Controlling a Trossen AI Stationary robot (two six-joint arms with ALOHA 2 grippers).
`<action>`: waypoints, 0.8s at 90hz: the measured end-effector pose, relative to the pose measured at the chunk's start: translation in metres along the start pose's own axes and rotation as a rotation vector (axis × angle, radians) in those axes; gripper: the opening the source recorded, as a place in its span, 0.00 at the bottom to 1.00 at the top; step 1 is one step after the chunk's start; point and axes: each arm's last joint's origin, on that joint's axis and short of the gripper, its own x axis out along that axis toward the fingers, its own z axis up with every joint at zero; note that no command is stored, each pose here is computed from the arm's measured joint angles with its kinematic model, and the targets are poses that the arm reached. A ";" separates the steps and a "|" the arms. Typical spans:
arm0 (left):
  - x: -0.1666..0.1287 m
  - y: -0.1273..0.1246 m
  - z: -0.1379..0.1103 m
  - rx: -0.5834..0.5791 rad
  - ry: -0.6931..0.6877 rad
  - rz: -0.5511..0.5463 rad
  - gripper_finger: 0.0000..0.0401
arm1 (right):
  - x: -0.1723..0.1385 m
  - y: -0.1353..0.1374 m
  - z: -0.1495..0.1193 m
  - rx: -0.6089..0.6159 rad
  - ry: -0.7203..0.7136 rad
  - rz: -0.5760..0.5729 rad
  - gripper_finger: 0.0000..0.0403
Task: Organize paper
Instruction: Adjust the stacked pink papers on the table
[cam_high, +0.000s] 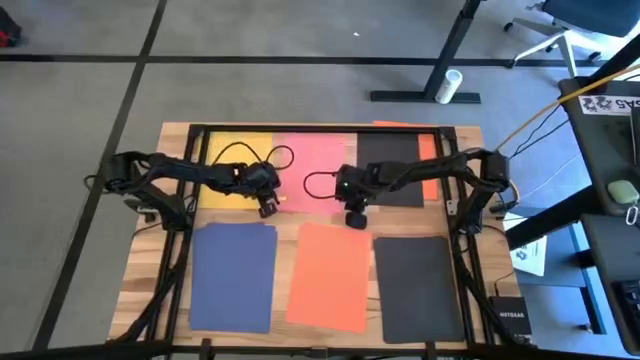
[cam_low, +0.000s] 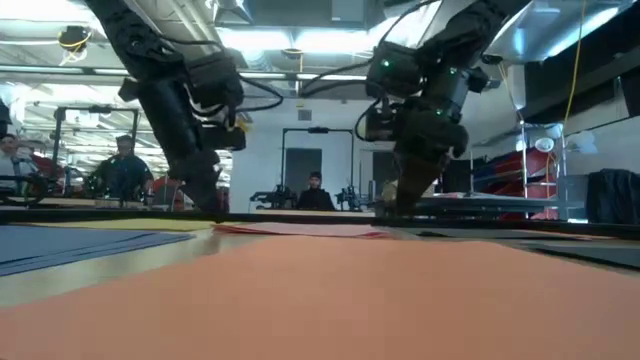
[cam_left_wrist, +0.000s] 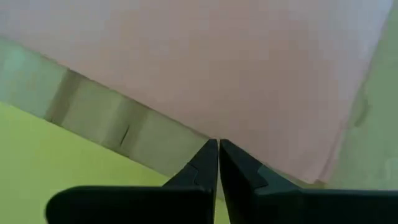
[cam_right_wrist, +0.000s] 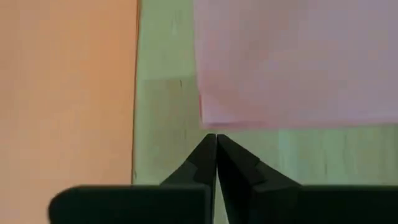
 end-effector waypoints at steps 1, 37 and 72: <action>0.001 0.000 0.000 0.000 0.003 0.000 0.00 | 0.000 0.000 0.000 0.003 0.002 -0.004 0.00; 0.006 -0.008 -0.003 -0.013 0.030 0.002 0.00 | 0.010 -0.002 -0.010 0.041 0.045 -0.008 0.00; 0.006 -0.014 -0.003 -0.039 0.028 -0.012 0.00 | 0.026 -0.005 -0.007 0.037 0.030 0.002 0.00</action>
